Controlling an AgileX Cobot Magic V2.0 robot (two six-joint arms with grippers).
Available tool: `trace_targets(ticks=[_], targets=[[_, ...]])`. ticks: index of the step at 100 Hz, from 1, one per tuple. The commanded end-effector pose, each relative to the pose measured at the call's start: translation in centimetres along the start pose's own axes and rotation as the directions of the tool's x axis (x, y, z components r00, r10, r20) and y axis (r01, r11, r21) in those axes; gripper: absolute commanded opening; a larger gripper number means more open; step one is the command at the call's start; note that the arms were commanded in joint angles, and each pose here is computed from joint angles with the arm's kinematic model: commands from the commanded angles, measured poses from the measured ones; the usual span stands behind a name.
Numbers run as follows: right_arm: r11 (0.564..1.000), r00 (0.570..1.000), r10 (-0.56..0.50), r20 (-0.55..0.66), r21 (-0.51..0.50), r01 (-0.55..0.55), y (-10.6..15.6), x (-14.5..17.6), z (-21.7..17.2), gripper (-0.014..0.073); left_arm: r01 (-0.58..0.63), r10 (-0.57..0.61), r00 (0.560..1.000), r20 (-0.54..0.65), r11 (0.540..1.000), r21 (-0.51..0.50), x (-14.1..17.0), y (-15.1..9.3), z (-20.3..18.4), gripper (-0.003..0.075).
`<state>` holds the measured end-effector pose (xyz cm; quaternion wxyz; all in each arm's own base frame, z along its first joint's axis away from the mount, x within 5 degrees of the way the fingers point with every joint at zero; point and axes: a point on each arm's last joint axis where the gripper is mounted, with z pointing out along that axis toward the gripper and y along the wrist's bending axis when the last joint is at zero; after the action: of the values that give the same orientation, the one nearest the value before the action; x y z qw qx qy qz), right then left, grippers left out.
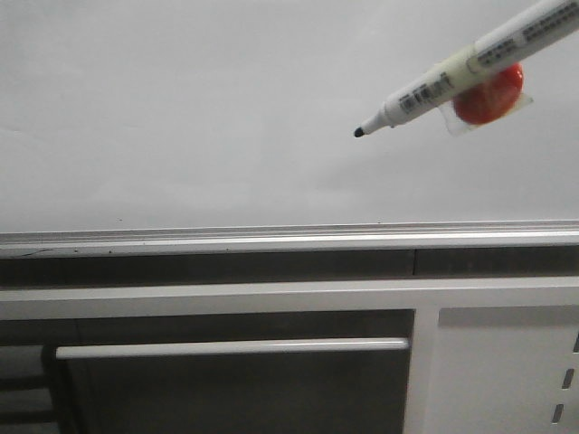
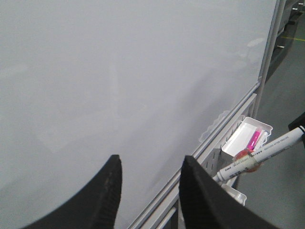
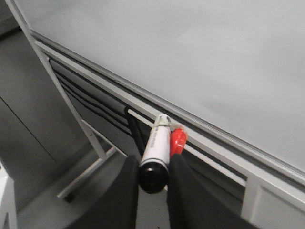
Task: Write number 1 on whiteboard
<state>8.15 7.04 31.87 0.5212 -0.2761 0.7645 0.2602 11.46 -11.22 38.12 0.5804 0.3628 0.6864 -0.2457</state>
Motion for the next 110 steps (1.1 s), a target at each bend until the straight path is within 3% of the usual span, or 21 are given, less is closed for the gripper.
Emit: trace_targets(ticks=[1, 12, 26, 72, 110], targets=[[0.998, 0.995, 0.063, 0.080, -0.007, -0.063, 0.0, -1.4, -0.1, -0.0043, 0.000, 0.003, 0.997, 0.074, 0.999, -0.042, -1.3, 0.3, -0.7, 0.0198], [0.998, 0.995, 0.064, 0.073, -0.014, -0.064, 0.1, -1.3, -0.1, -0.0043, 0.009, -0.008, 0.998, 0.061, 1.000, -0.023, -1.1, 0.1, -0.7, 0.0137], [0.999, 0.994, 0.030, 0.109, 0.024, -0.033, -0.3, -1.6, -0.1, -0.0043, 0.010, -0.008, 0.997, 0.074, 0.999, -0.035, -1.3, 0.3, -0.7, -0.0018], [0.988, 0.964, -0.146, 0.221, 0.079, 0.132, -0.3, -2.6, -0.2, -0.0043, 0.097, -0.070, 0.983, 0.167, 0.982, -0.163, 0.1, 1.5, 0.0, -0.0020], [0.973, 0.949, -0.222, 0.223, 0.108, 0.203, -0.4, -0.5, 1.1, -0.0042, 0.107, -0.066, 0.977, 0.203, 0.974, -0.198, 0.0, 1.8, -0.1, -0.0020]])
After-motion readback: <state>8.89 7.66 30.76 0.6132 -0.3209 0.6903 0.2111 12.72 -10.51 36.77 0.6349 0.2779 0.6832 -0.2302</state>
